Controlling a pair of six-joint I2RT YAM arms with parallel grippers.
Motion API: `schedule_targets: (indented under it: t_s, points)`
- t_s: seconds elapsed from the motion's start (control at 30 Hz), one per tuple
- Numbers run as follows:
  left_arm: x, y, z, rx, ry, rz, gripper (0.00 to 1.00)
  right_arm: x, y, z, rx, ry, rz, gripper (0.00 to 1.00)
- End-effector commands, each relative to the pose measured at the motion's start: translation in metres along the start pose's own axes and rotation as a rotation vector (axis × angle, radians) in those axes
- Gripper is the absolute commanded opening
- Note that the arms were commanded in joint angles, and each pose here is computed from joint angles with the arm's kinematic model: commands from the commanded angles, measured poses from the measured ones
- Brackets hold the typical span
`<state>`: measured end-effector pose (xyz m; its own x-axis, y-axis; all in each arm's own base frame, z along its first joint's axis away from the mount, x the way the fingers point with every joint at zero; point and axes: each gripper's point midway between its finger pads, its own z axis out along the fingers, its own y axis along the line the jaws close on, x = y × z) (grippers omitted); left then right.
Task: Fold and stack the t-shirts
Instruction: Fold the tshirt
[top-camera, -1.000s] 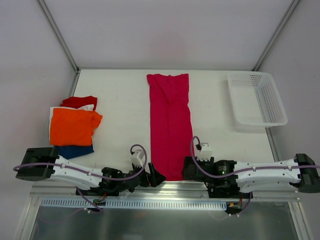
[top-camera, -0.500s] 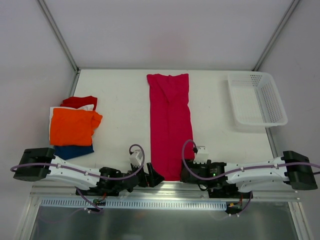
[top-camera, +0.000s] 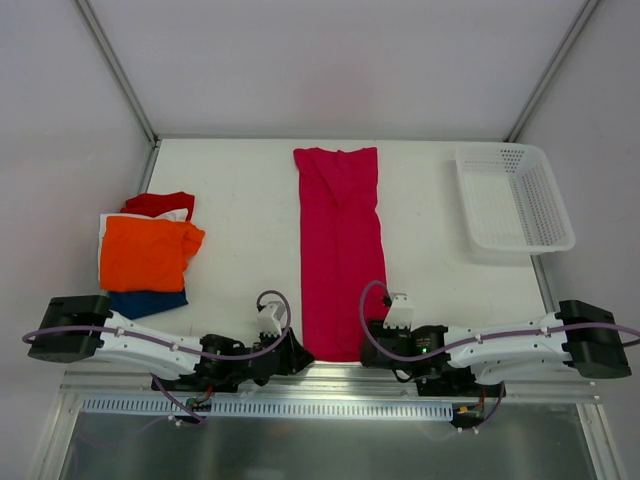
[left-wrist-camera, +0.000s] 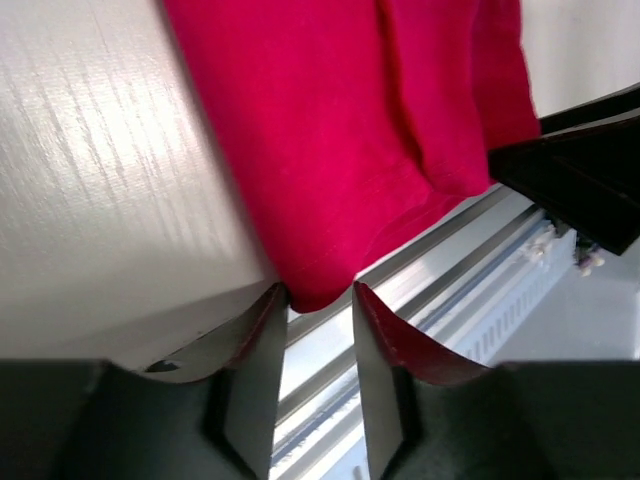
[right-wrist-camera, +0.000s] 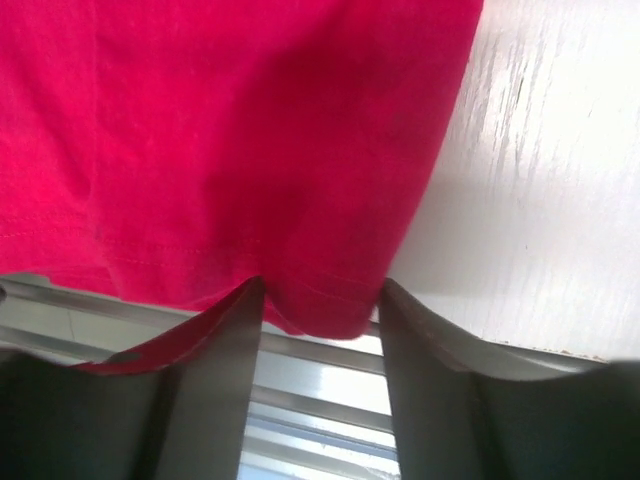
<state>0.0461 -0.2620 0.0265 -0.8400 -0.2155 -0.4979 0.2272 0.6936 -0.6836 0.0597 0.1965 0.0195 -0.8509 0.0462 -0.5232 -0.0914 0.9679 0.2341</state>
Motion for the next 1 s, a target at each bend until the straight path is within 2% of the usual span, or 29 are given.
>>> schedule_targets:
  t_s: [0.0, 0.03, 0.07, 0.13, 0.17, 0.2, 0.33, 0.53, 0.97]
  points:
    - [0.005, 0.002, 0.0, -0.031, 0.019, 0.024, 0.31, 0.007, 0.003, -0.003, 0.001, 0.031, 0.018, 0.51]
    - [0.005, 0.002, 0.0, -0.036, 0.022, 0.027, 0.25, 0.008, 0.002, -0.002, 0.007, 0.03, 0.014, 0.42]
    - [0.005, 0.002, 0.001, -0.039, 0.022, 0.029, 0.16, 0.009, 0.002, -0.003, 0.008, 0.031, 0.011, 0.38]
    - [0.007, 0.002, 0.002, -0.05, 0.027, 0.041, 0.1, 0.009, 0.002, -0.003, 0.013, 0.032, 0.01, 0.28]
    - [0.007, 0.003, 0.002, -0.056, 0.028, 0.046, 0.04, 0.01, 0.002, -0.002, 0.019, 0.034, 0.003, 0.26]
    - [0.008, 0.003, 0.003, -0.064, 0.03, 0.054, 0.02, 0.011, 0.001, -0.002, 0.024, 0.036, 0.0, 0.24]
    - [0.006, 0.002, 0.006, -0.088, 0.021, 0.079, 0.0, 0.012, 0.003, -0.003, 0.036, 0.037, -0.016, 0.04]
    - [-0.012, -0.003, 0.008, -0.146, -0.025, 0.132, 0.0, 0.001, 0.009, -0.008, 0.051, 0.006, -0.052, 0.01]
    - [-0.08, -0.013, 0.017, -0.201, -0.128, 0.176, 0.0, -0.062, 0.015, -0.025, 0.083, -0.145, -0.103, 0.0]
